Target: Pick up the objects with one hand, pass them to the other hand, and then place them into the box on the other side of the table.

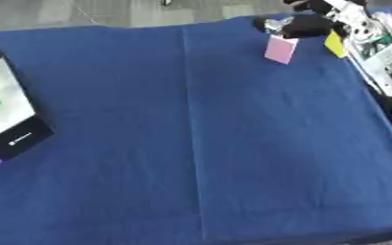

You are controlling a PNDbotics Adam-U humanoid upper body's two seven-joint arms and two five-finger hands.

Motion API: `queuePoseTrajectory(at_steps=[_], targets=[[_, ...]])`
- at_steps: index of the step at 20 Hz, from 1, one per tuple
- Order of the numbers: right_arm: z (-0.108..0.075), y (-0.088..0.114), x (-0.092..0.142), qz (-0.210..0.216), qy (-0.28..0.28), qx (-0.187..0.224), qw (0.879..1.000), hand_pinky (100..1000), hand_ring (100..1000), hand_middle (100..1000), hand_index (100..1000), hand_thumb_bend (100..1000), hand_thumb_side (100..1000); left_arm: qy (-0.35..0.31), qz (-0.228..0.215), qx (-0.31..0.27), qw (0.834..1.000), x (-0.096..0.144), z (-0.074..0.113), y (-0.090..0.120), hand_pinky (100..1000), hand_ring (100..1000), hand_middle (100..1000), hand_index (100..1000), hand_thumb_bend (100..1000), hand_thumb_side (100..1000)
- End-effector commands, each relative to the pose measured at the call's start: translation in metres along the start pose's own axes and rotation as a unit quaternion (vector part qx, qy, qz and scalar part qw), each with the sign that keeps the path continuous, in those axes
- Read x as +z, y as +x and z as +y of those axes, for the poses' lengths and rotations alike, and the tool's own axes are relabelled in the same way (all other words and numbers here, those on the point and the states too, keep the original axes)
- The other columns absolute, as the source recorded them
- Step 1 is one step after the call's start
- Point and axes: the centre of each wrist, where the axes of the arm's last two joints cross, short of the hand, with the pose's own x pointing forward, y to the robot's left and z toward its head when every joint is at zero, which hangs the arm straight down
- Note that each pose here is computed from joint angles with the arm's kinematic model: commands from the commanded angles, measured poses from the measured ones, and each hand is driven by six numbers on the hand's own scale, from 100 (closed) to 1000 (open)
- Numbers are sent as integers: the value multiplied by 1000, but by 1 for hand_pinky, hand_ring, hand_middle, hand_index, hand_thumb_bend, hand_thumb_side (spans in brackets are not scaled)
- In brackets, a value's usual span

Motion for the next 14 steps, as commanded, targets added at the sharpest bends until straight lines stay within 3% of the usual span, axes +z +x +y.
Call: queuePoseTrajectory(at_steps=[1,7,8,9,14], targets=[[-21,-6,-7,14,8,35,999,904,906,858,860,498,415,15,-4,-14,1000,0,15,3,756,657,645,777,526,460],[-35,-15,-22,27,38,74,996,912,915,870,864,502,414,16,-5,-10,1000,0,15,4,754,654,641,776,526,460],[-37,-16,-24,30,44,79,995,916,919,873,865,471,411,16,-6,-9,1000,0,15,4,754,654,641,775,529,460],[-40,-18,-26,32,50,86,995,917,922,874,865,511,407,17,-7,-8,1000,0,15,5,753,654,641,775,526,459],[-53,-27,-32,53,82,118,988,923,927,879,865,513,412,19,-6,-6,1000,0,15,5,753,654,640,775,529,458]])
